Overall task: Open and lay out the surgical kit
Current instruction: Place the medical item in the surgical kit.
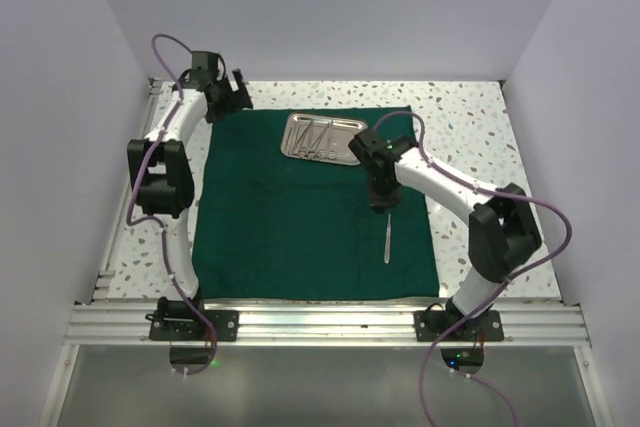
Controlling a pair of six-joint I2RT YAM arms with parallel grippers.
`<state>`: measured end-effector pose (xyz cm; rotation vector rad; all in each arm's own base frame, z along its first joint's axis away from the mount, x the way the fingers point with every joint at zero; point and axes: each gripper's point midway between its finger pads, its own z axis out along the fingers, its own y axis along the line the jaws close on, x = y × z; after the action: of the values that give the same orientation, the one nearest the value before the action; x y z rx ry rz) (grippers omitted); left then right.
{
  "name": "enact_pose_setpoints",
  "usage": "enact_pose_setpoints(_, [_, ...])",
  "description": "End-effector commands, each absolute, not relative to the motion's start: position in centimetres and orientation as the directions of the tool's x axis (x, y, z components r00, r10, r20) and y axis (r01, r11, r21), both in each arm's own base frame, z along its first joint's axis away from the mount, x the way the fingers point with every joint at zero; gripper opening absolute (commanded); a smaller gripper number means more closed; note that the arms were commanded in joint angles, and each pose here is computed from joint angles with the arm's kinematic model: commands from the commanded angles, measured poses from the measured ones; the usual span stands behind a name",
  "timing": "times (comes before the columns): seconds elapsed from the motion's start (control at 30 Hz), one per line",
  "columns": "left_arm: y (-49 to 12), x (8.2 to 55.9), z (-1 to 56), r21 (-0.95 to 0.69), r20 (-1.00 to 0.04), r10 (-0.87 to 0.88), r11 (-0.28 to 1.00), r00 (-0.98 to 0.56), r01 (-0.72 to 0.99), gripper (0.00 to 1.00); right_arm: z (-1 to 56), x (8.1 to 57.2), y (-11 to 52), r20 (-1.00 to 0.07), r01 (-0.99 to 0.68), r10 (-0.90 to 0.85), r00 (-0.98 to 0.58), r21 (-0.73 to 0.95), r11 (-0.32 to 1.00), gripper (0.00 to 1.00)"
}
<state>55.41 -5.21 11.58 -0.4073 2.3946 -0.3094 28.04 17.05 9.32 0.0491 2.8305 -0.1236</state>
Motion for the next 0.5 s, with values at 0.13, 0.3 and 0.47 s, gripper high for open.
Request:
enact_pose_setpoints(0.13, [-8.0, 58.6, 9.7, -0.374, -0.556, -0.367, 0.912, -0.746, -0.171, 0.93, 8.0, 21.1, 17.5, -0.235, 0.106, 0.096, -0.967, -0.029, 0.994, 0.0])
enact_pose_setpoints(0.3, [-10.7, 57.4, 7.5, -0.344, -0.526, -0.315, 0.928, -0.79, -0.141, 0.93, 6.2, 18.3, 16.5, -0.171, 0.138, 0.131, -0.976, -0.027, 0.99, 0.0])
enact_pose_setpoints(0.47, [-12.0, 56.9, 6.9, -0.338, -0.52, -0.295, 0.933, -0.802, -0.124, 0.93, 4.1, 16.8, 16.4, -0.12, 0.12, 0.115, -0.986, -0.029, 0.992, 0.0])
